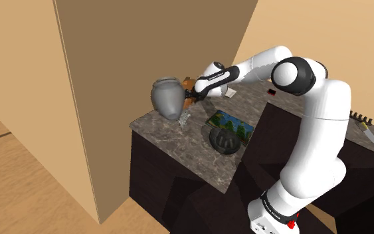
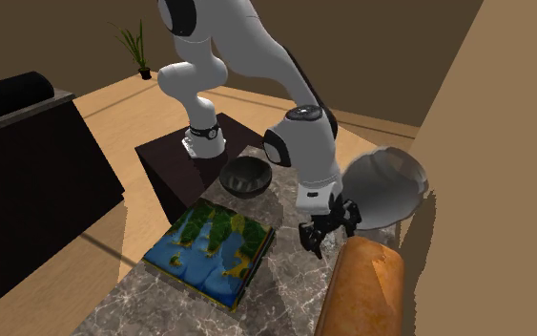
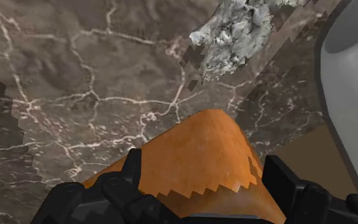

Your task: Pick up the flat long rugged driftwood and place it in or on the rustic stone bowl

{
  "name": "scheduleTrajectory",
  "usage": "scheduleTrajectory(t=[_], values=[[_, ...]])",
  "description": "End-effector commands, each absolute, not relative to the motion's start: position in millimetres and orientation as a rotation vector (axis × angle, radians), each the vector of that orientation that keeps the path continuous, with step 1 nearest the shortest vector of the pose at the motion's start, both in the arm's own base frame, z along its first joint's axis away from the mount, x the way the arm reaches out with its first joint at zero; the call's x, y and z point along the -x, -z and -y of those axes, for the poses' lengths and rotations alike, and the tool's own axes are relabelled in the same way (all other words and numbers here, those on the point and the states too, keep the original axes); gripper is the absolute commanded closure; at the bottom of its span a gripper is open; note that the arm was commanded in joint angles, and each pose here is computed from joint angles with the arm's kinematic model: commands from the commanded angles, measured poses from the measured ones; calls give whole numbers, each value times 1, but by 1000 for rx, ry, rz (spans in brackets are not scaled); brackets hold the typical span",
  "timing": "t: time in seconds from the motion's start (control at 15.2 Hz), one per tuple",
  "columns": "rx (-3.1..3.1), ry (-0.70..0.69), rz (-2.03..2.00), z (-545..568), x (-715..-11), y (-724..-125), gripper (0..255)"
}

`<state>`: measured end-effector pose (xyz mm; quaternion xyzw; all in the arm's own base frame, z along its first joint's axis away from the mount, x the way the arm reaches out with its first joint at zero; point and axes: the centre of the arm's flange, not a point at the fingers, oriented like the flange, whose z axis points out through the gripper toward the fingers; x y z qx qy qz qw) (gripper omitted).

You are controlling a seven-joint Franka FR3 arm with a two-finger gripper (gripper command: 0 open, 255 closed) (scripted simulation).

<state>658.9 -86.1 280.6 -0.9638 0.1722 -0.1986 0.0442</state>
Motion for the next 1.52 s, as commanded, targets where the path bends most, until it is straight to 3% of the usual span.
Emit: scheduleTrajectory(t=[0.0,0.07,0.13,0.2,0.79,1.45], values=[[2994,209,-438,48,-639,-234,0],[2994,209,-438,48,-640,-229,0],[2921,727,-545,91,-662,-272,0],[2921,727,-545,91,-662,-272,0],[2634,26,-1277,70,-613,-283,0],[2616,-2,-1302,61,-615,-245,0]])
